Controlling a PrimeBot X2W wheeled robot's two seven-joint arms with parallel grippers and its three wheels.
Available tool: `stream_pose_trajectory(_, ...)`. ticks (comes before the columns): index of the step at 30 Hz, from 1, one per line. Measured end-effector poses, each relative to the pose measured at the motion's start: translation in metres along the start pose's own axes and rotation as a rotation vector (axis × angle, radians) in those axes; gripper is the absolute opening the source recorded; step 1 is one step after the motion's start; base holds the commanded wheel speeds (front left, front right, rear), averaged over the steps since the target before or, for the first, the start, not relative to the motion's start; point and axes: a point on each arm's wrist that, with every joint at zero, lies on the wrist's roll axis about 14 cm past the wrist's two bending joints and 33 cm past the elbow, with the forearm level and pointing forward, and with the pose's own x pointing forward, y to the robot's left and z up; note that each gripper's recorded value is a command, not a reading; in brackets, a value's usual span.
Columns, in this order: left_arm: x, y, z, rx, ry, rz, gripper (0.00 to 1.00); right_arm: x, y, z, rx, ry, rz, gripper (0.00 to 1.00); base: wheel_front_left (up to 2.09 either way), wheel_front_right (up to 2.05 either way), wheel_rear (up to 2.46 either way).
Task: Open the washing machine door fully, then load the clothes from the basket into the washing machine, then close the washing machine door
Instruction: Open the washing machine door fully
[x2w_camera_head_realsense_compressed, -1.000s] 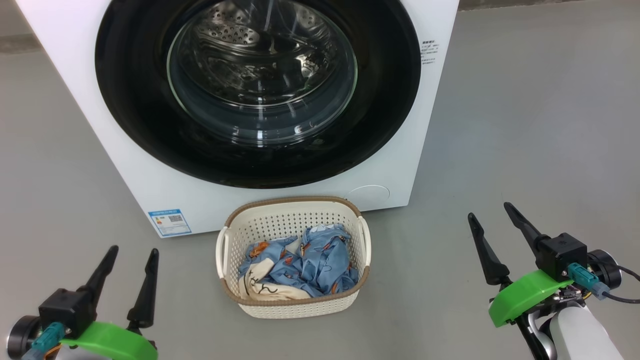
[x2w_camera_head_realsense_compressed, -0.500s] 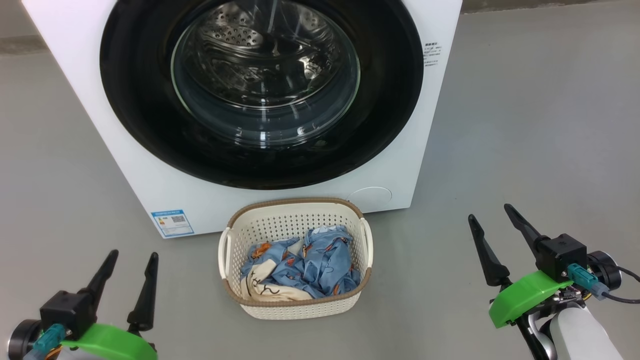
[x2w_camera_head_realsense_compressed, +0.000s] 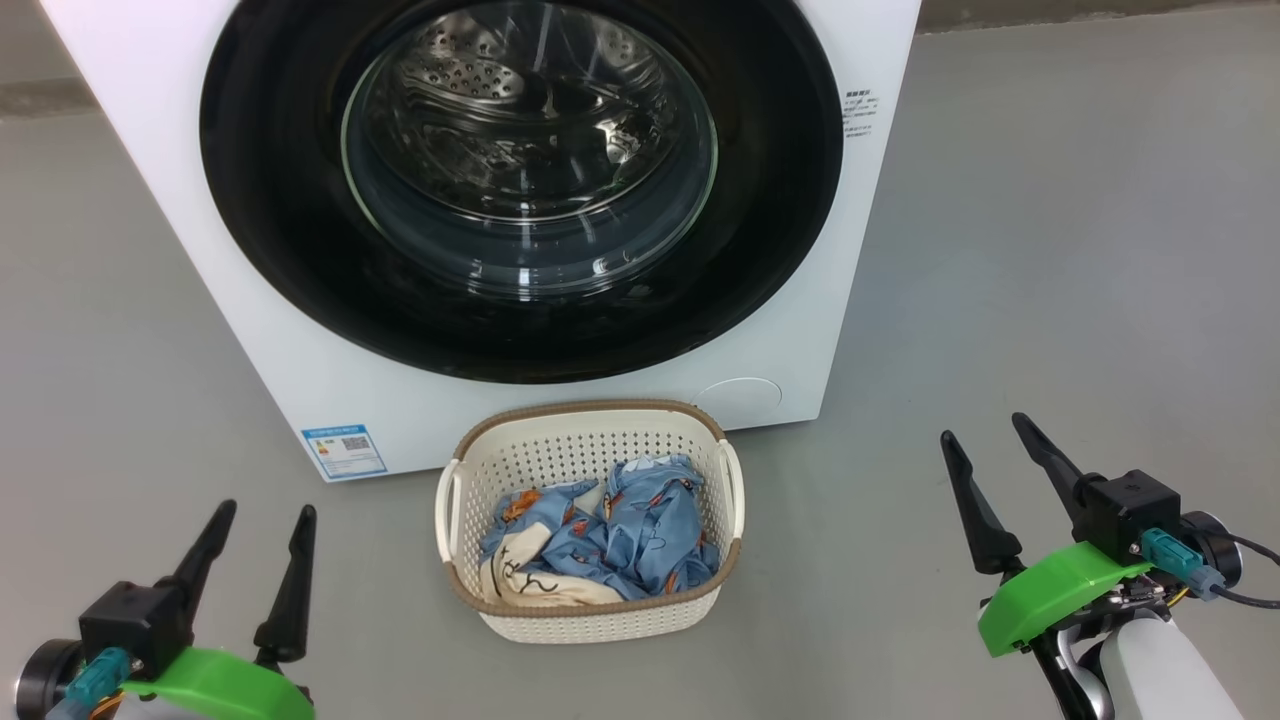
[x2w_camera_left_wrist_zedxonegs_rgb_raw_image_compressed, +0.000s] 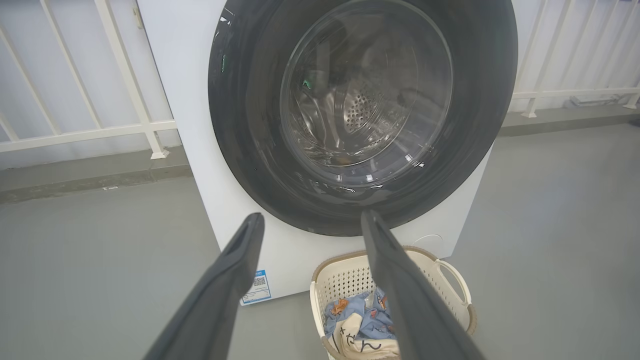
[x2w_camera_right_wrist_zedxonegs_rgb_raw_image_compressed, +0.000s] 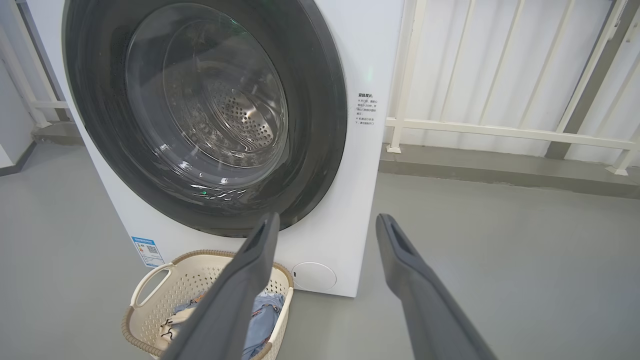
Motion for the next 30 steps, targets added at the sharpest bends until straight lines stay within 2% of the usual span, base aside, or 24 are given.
stream_pose_trajectory(30, -0.002, 0.0091, -0.0034, -0.045, 0.006, 0.034, 1.0, 0.0015, 0.0004, -0.003, 0.009, 0.007, -0.001, 1.0, 0.0, 0.0, 0.0)
